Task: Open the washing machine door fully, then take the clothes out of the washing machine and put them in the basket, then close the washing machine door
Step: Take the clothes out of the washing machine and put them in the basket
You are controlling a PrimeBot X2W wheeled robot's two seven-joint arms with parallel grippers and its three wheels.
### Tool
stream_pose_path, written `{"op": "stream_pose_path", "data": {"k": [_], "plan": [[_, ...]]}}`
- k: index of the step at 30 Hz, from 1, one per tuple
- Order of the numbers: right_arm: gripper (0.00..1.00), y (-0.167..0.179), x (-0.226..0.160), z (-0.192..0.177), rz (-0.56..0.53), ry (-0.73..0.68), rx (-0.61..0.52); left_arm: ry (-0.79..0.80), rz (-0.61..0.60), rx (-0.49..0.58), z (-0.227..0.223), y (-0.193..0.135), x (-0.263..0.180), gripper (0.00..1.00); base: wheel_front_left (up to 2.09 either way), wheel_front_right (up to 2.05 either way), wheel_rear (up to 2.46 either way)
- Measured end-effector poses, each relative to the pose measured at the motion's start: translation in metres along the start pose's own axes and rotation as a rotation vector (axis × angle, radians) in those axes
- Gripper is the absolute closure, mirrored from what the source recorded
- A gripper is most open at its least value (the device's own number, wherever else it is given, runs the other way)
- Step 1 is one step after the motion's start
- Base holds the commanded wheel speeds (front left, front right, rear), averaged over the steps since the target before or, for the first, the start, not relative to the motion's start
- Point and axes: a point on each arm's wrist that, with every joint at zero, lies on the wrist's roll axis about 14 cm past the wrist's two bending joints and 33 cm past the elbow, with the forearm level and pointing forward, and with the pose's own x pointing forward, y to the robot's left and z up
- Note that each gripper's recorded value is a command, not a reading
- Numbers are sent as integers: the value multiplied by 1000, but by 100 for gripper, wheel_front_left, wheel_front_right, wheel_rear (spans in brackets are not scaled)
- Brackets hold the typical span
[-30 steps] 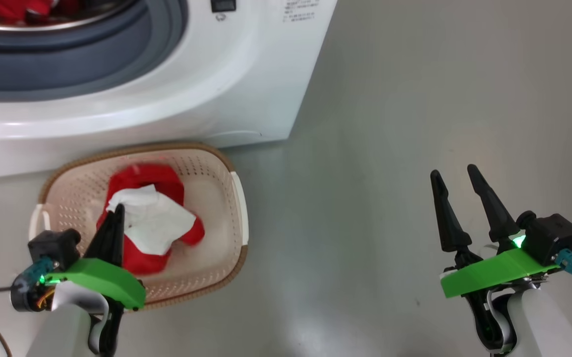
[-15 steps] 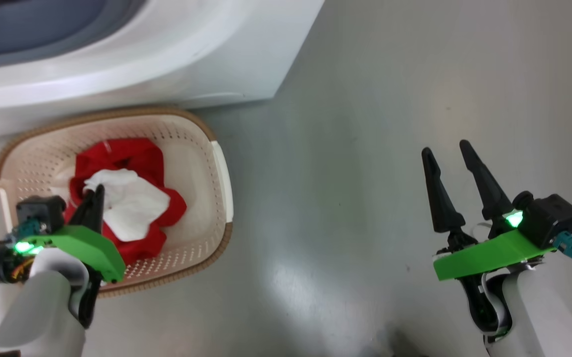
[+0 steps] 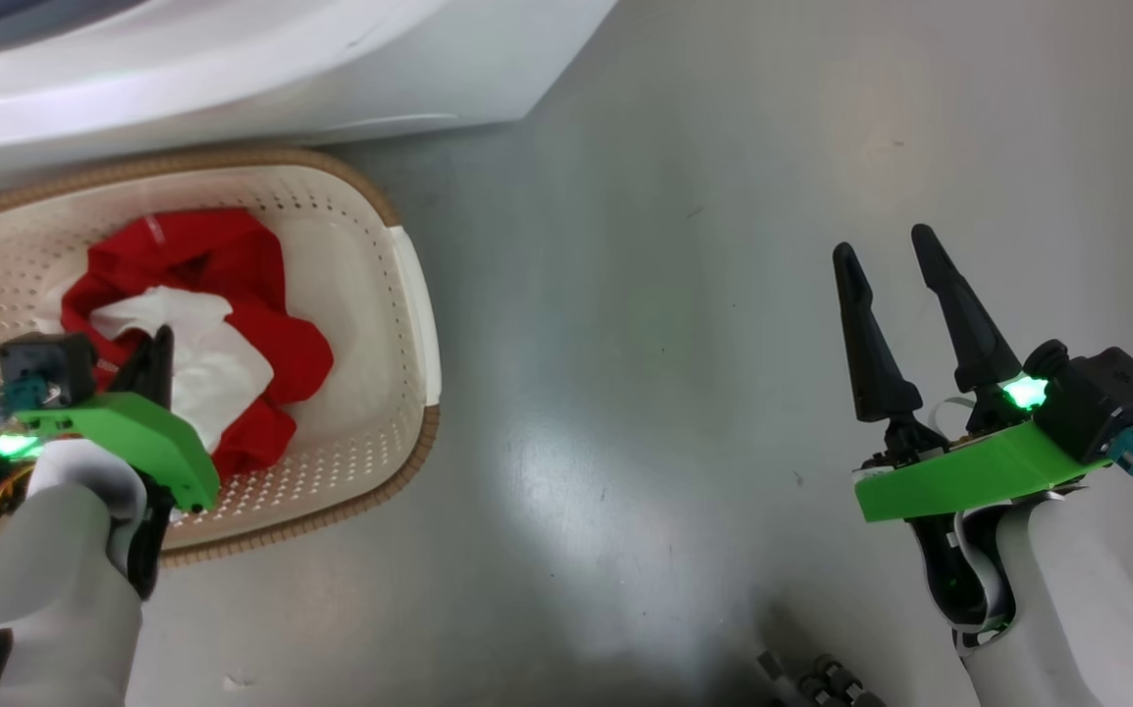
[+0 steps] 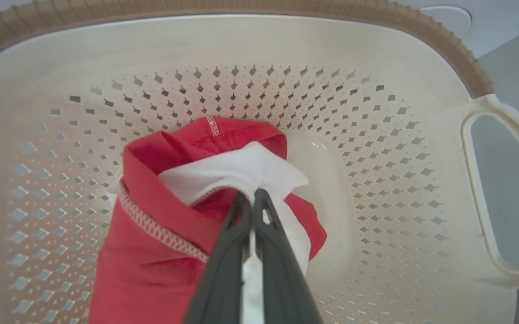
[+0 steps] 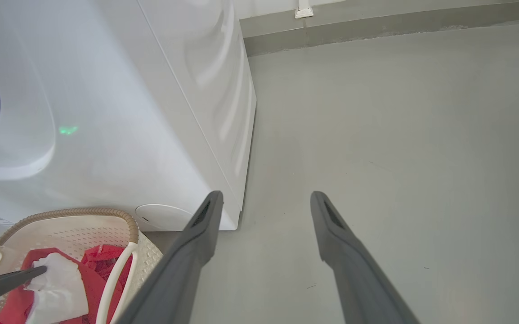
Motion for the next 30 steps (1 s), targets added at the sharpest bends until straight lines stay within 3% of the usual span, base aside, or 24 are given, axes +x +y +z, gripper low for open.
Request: {"op": "stream_pose_path", "data": {"k": [1, 2, 5, 6, 8, 9, 30], "plan": [[0, 0, 0, -1, -1, 4, -1, 7, 5, -13, -3, 1, 1, 96, 0, 0, 0], [0, -1, 0, -3, -2, 7, -1, 12, 10, -25, -5, 2, 2, 82, 0, 0, 0], [0, -1, 0, -5, -2, 13, 0, 23, 9, -25, -8, 2, 4, 57, 0, 0, 0], [0, -1, 0, -6, -1, 14, 0, 21, 8, -27, -7, 2, 5, 44, 0, 0, 0], [0, 0, 0, -6, 0, 14, 5, 16, 8, -28, -4, 2, 6, 6, 0, 0, 0], [0, 0, 0, -6, 0, 13, 11, 16, 8, -28, -4, 2, 6, 0, 0, 0, 0], [0, 16, -7, 24, 38, -50, 18, -94, 3, -45, 37, -3, -26, 0, 0, 0, 0]]}}
